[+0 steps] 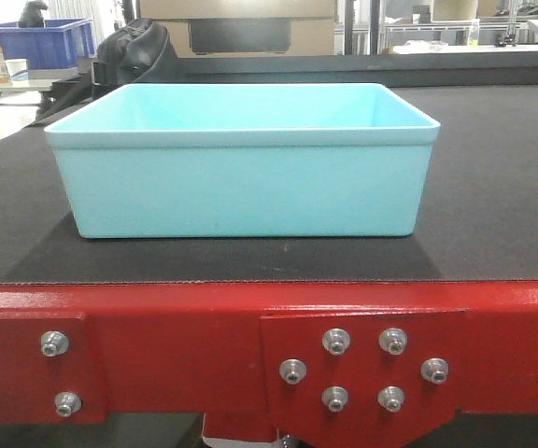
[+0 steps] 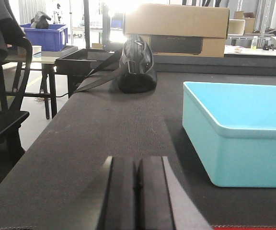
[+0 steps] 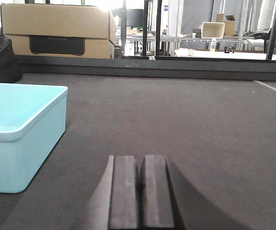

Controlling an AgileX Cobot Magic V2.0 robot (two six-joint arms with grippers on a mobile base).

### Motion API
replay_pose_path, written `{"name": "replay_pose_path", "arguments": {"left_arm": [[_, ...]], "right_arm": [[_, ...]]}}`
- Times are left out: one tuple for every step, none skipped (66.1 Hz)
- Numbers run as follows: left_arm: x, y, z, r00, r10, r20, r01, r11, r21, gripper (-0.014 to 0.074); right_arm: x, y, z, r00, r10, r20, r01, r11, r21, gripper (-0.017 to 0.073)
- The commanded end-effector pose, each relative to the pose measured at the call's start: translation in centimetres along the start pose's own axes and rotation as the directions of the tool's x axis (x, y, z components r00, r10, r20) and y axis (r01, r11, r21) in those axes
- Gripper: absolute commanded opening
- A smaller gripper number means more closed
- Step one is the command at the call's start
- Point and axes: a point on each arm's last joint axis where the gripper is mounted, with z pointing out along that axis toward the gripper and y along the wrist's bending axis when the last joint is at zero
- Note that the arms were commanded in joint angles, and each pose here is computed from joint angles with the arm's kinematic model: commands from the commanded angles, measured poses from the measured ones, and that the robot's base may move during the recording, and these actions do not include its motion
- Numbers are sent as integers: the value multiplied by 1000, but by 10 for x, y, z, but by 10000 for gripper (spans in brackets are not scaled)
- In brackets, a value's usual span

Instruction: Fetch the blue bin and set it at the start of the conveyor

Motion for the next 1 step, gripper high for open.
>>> {"name": "replay_pose_path", "arguments": {"left_arm": [[-2, 0, -1, 1000, 6, 26, -7, 1000, 4, -111]], "right_arm": [[-2, 0, 0, 1000, -9, 19, 9, 1000, 4, -165]]}}
